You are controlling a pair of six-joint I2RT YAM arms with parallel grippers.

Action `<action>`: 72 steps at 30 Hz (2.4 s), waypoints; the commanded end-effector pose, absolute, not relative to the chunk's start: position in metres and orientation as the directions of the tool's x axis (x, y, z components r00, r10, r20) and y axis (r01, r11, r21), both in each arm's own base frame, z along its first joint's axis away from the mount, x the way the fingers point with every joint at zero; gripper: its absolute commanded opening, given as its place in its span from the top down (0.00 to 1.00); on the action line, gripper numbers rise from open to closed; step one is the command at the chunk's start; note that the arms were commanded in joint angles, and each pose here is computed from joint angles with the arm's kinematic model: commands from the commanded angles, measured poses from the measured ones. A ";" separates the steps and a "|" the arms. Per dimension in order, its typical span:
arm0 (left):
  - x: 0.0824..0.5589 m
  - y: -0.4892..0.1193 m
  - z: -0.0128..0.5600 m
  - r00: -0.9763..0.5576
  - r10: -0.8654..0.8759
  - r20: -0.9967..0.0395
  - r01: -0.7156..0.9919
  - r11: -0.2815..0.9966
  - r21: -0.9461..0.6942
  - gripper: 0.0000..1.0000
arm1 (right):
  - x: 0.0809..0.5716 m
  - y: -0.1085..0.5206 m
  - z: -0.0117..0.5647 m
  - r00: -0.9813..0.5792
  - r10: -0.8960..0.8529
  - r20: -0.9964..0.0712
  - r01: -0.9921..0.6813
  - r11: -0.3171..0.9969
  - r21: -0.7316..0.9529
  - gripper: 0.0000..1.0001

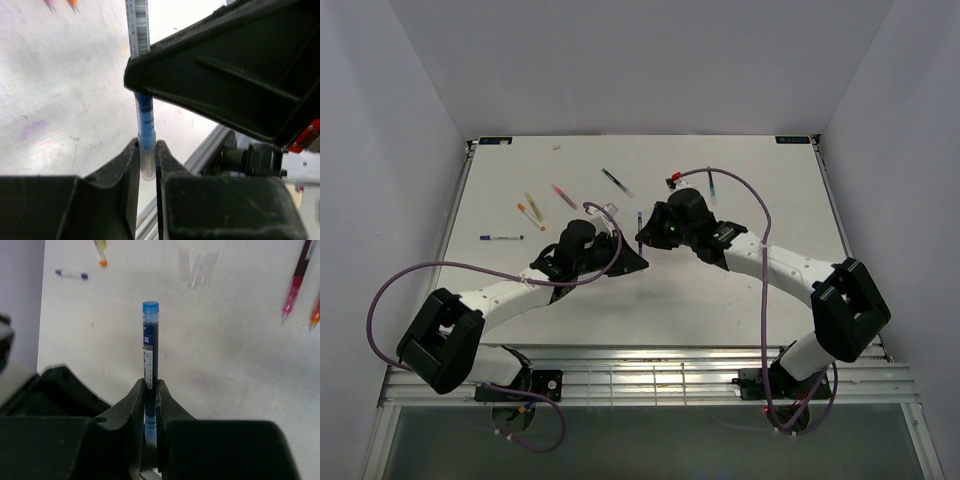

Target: Open the pen caps

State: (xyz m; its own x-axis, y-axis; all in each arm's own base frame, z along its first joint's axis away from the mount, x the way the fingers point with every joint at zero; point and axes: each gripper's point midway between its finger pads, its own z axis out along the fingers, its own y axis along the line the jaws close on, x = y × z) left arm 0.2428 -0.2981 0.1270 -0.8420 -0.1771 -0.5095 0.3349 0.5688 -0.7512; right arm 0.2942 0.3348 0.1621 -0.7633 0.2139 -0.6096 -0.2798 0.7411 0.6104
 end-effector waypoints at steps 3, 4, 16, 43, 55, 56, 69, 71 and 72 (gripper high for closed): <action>0.209 -0.280 0.097 -0.894 -0.123 -0.430 0.269 0.620 -0.737 1.00 | 0.408 0.320 0.269 -0.560 0.424 -0.712 -0.217 0.754 0.620 0.92; 0.207 -0.278 0.095 -0.897 -0.123 -0.424 0.261 0.628 -0.733 1.00 | 0.421 0.313 0.278 -0.548 0.435 -0.714 -0.207 0.757 0.620 0.92; 0.282 -0.233 0.122 -0.817 -0.277 -0.506 0.162 0.732 -0.661 1.00 | 0.438 0.277 0.241 -0.574 0.257 -0.778 -0.211 0.872 0.443 0.92; 0.434 -0.190 0.061 -0.789 -0.429 -0.441 0.011 0.707 -0.708 0.96 | 0.456 0.212 0.075 -0.792 0.049 -0.608 -0.236 0.895 0.378 0.92; 0.452 -0.183 0.037 -0.794 -0.441 -0.419 -0.037 0.723 -0.690 0.84 | 0.461 0.219 0.052 -0.819 0.049 -0.572 -0.234 0.882 0.410 0.92; 0.453 -0.184 0.038 -0.793 -0.441 -0.421 -0.035 0.722 -0.691 0.80 | 0.460 0.221 0.051 -0.821 0.050 -0.569 -0.239 0.875 0.421 0.92; 0.452 -0.185 0.030 -0.804 -0.434 -0.406 -0.035 0.717 -0.696 0.63 | 0.460 0.229 0.035 -0.841 0.075 -0.536 -0.218 0.859 0.463 0.77; 0.451 -0.185 0.029 -0.807 -0.432 -0.403 -0.037 0.718 -0.695 0.63 | 0.460 0.229 0.034 -0.842 0.077 -0.533 -0.216 0.859 0.464 0.76; 0.451 -0.185 0.028 -0.806 -0.433 -0.403 -0.038 0.718 -0.695 0.62 | 0.459 0.230 0.033 -0.844 0.075 -0.531 -0.217 0.858 0.465 0.75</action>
